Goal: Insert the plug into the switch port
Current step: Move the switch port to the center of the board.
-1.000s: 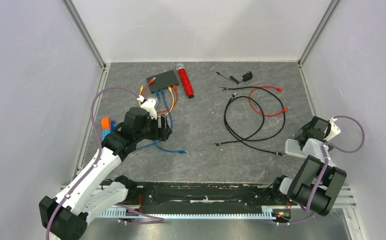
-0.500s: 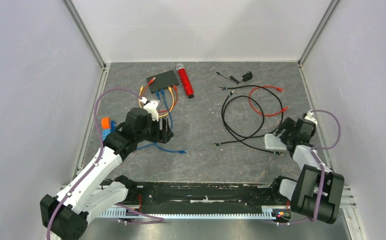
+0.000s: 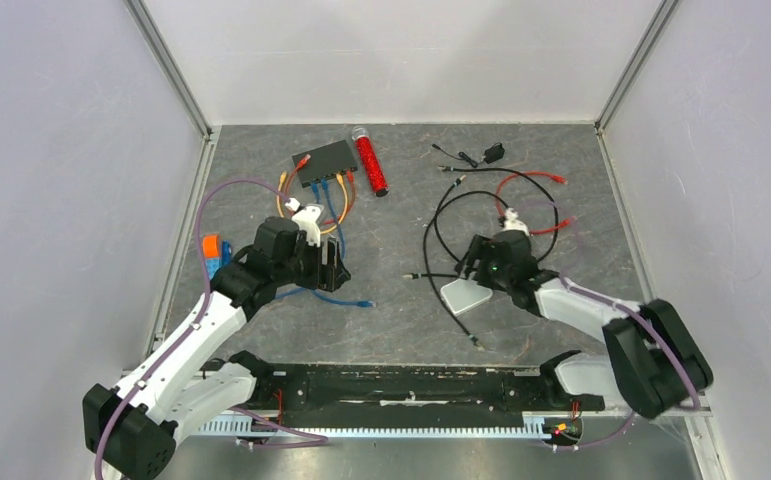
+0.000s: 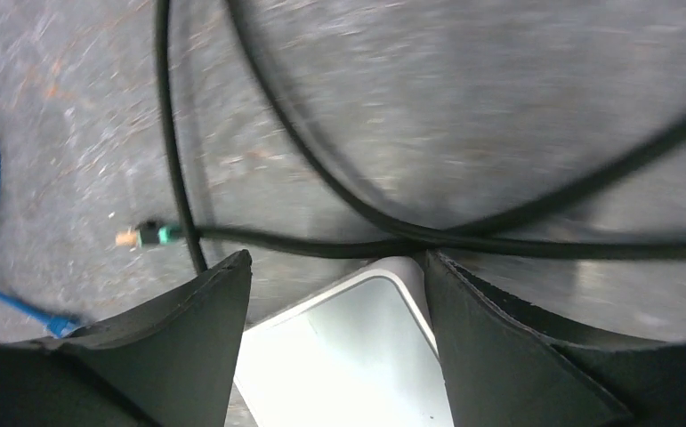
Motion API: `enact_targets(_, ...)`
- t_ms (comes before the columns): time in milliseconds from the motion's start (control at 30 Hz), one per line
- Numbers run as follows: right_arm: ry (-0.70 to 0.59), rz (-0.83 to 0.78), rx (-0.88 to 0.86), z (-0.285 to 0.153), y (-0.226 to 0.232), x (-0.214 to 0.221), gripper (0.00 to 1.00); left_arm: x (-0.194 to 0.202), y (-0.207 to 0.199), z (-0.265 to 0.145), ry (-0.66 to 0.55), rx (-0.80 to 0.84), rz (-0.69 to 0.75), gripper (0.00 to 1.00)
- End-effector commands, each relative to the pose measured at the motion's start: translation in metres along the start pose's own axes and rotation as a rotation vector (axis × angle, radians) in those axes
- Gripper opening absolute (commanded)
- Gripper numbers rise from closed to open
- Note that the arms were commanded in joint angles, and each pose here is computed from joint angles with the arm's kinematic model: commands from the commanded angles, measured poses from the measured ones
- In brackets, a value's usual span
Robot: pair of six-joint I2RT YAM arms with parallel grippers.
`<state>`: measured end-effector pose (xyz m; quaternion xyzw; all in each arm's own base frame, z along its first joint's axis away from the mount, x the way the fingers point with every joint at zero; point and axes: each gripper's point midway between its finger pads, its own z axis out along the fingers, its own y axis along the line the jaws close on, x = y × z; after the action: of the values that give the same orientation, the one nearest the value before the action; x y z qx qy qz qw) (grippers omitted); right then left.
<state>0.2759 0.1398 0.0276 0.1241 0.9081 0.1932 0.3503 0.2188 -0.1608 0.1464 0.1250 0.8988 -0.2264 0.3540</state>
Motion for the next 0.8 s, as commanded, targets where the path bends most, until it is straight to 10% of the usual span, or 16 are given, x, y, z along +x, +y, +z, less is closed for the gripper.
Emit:
enact_targets(0, 0.113, -0.074, 0.005, 0.017, 0.032, 0.024, 0.73, -0.002, -0.008, -0.002, -0.014, 0.040, 0.008, 0.75)
enact_targets(767, 0.121, -0.589, -0.055, 0.014, 0.070, -0.029, 0.71, 0.030, -0.062, 0.036, 0.132, 0.272, -0.151, 0.67)
